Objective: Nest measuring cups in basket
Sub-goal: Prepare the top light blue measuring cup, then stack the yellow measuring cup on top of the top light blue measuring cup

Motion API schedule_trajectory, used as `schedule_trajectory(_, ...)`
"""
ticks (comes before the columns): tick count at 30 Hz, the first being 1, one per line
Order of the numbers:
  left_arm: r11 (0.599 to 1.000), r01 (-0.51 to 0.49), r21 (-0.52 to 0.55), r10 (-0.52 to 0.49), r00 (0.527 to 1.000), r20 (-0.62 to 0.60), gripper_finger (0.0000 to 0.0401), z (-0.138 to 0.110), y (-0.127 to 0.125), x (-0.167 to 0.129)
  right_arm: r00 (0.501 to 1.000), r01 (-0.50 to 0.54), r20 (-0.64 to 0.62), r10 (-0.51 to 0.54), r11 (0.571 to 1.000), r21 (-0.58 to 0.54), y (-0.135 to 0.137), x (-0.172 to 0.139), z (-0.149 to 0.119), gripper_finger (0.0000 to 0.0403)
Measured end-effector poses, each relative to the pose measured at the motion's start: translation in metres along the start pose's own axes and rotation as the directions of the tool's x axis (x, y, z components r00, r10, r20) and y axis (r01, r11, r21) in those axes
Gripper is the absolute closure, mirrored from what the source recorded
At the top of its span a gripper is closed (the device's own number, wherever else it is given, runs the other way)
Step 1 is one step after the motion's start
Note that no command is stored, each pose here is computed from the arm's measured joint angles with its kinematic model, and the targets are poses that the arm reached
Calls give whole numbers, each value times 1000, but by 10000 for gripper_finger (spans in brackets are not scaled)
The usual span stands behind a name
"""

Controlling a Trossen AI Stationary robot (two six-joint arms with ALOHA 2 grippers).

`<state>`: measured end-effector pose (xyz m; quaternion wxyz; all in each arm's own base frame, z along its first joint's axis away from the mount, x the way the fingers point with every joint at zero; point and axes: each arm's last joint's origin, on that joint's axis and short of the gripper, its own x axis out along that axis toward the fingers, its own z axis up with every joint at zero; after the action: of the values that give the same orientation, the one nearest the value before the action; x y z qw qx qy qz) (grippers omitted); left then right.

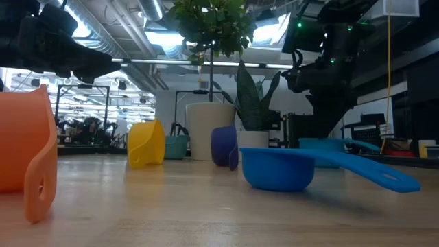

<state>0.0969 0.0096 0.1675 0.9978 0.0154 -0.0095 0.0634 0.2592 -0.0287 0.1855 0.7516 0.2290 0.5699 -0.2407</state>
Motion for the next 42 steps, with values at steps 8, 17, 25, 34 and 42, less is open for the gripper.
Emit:
schedule_trajectory(8,1000,0,0,0,1000,0,203,0,0,0,1000,-16,26,16,1000,-1,-1,-9,-1,297)
schedule_trajectory(17,1000,0,0,0,1000,0,203,0,0,0,985,-91,147,93,996,-18,-10,-51,-9,297)
schedule_trajectory(25,1000,-1,-1,1,1000,8,203,1,0,0,958,-135,243,152,987,-84,-27,-93,-28,297)
schedule_trajectory(34,1000,5,-3,-5,999,46,203,4,0,0,929,-154,318,189,979,-130,-39,-118,-44,297)
schedule_trajectory(42,998,12,-61,-3,990,139,203,13,0,-1,920,-155,337,199,976,-154,-42,-124,-48,297)
